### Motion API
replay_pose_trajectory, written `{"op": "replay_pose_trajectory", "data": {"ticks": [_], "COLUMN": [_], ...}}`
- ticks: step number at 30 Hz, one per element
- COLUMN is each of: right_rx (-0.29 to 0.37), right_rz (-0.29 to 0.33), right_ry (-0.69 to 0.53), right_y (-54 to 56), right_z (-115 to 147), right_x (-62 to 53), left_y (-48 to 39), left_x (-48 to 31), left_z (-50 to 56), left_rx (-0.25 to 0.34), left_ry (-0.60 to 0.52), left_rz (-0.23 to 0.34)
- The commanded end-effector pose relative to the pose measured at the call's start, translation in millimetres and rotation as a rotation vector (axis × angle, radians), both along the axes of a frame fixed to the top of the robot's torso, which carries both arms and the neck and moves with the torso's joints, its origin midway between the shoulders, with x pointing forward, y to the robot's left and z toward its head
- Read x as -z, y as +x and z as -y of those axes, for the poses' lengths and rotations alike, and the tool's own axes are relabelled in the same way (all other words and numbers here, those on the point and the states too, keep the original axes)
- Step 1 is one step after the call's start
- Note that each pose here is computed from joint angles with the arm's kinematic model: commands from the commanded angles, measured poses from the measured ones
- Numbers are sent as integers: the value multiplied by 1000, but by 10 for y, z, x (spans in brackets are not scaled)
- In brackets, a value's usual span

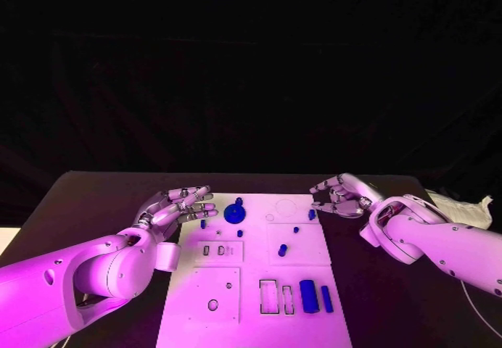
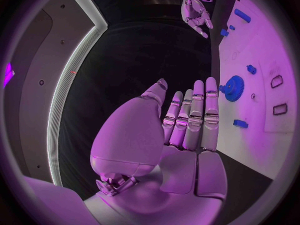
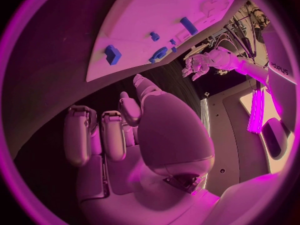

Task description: Assemble the parts on the task board

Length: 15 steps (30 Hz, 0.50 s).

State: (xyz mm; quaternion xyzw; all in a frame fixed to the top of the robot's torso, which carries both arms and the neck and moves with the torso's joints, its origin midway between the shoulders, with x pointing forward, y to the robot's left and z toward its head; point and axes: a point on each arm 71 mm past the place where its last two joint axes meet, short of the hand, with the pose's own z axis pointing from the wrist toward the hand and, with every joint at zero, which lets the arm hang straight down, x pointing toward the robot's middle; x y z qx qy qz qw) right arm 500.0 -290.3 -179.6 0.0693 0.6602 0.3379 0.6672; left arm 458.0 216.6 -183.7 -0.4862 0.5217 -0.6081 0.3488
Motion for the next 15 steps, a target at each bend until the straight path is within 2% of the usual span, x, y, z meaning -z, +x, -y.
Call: {"op": "replay_pose_trajectory", "data": {"ticks": [1, 7, 15], "right_rx": [-45, -33, -31], "right_rz": [-50, -79, -96], "right_ry": [20, 8, 2], "right_y": [-6, 14, 27], "right_z": [32, 90, 98], "right_x": [93, 213, 276], "left_y": [-1, 0, -4], "left_x": [-19, -16, -14], "left_z": [32, 37, 54], "left_rx": [24, 25, 29], "left_ry": [-13, -13, -15], "left_rz": [19, 19, 18]}}
